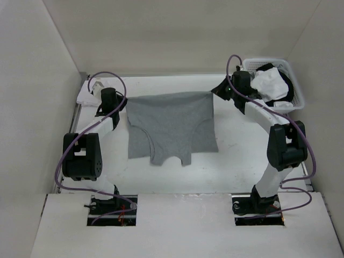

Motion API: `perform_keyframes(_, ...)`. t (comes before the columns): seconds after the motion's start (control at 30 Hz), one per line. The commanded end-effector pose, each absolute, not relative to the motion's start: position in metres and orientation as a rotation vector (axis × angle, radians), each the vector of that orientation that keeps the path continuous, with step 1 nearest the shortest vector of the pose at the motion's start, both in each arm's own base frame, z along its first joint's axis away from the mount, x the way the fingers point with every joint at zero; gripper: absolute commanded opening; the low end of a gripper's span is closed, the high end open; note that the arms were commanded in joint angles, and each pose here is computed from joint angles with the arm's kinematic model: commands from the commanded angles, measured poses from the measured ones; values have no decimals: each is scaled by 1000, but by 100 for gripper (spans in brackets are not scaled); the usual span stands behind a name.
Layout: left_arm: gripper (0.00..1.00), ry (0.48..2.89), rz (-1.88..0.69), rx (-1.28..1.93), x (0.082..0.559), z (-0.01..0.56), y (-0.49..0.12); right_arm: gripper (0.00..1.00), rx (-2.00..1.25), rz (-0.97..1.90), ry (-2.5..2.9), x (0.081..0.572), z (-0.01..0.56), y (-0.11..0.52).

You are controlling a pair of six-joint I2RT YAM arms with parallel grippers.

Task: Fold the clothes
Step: Fold the tank top

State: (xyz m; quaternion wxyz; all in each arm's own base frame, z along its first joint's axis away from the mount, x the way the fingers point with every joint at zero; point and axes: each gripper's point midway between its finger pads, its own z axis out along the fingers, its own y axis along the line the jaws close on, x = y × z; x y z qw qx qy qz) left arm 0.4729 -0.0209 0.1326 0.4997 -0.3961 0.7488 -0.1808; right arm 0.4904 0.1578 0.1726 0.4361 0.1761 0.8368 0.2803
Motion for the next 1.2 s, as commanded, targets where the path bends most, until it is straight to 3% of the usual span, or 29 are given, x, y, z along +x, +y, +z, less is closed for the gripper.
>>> perform_keyframes(0.0,0,1651,-570,-899,507,191,-21,3,384,762,1985,518,211,156)
perform_keyframes(0.17,1,1638,-582,-878,479,194,-29,3,413,747,2006,500,193,145)
perform_keyframes(0.53,1,1670,-588,-880,375,147,-29,4,488,750,1993,399,156,135)
perform_keyframes(0.73,3,1797,-537,-941,339,85,-21,6,519,702,2104,354,104,140)
perform_keyframes(0.83,10,1830,-531,-1038,323,59,-12,9,535,676,2170,338,80,138)
perform_keyframes(0.93,29,1796,-556,-1067,315,63,-6,32,554,653,2171,324,72,132)
perform_keyframes(1.0,32,1740,-561,-1052,317,81,-2,48,555,649,2151,323,75,130)
perform_keyframes(1.17,30,1737,-642,-837,341,138,-67,57,542,699,2133,349,85,135)
